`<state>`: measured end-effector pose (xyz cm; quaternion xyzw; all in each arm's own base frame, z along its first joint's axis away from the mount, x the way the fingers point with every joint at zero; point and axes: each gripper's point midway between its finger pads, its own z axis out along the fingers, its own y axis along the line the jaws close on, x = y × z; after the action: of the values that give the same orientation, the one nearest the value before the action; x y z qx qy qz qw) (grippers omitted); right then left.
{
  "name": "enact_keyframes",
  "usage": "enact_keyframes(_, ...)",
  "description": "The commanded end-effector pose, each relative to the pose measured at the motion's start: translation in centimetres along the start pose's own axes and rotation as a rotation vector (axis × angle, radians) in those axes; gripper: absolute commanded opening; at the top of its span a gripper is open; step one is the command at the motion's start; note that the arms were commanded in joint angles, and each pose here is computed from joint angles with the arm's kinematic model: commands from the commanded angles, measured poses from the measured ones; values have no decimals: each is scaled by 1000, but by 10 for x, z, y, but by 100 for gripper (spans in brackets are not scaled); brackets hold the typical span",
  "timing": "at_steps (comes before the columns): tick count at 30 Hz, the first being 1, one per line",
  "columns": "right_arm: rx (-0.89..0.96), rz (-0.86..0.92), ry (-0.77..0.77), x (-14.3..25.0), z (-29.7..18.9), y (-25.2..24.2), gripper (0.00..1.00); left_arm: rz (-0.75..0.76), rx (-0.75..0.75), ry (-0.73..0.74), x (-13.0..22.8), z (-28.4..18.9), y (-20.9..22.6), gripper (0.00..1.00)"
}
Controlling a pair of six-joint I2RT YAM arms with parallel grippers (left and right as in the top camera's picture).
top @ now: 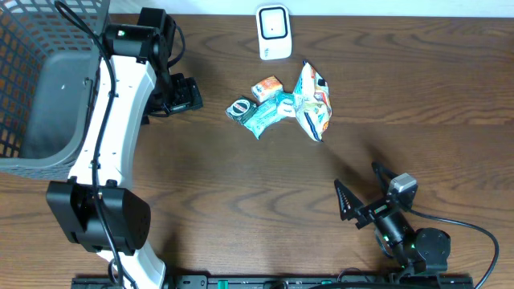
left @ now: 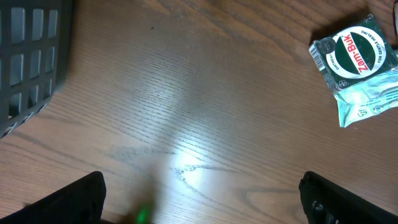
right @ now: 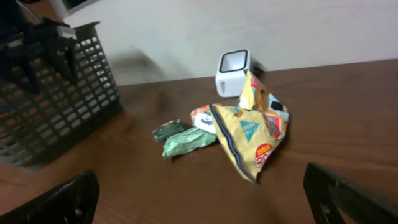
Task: Scan the item barcode
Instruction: 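Swing the right gripper up and reach toward the item pile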
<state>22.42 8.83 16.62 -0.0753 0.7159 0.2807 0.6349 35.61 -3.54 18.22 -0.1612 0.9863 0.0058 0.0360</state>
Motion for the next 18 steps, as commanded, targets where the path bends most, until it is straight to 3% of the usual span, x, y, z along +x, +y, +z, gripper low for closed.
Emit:
enact_keyframes(1,-52,84,16,3,0,9,99,-7,8,-5,3,-5,1,98)
enact_keyframes(5,-98,127,-28,-10,-1,18,99,-7,8,-5,3,-5,1,98)
enact_keyframes(10,-197,-24,-317,-81,-18,46,99,-7,8,-5,3,-5,1,98)
enact_keyframes(13,-159,-63,-458,-122,-32,50,99,-7,8,-5,3,-5,1,98)
enact_keyframes(18,-169,-184,-369,-170,-25,73,99,-7,8,-5,3,-5,1,98)
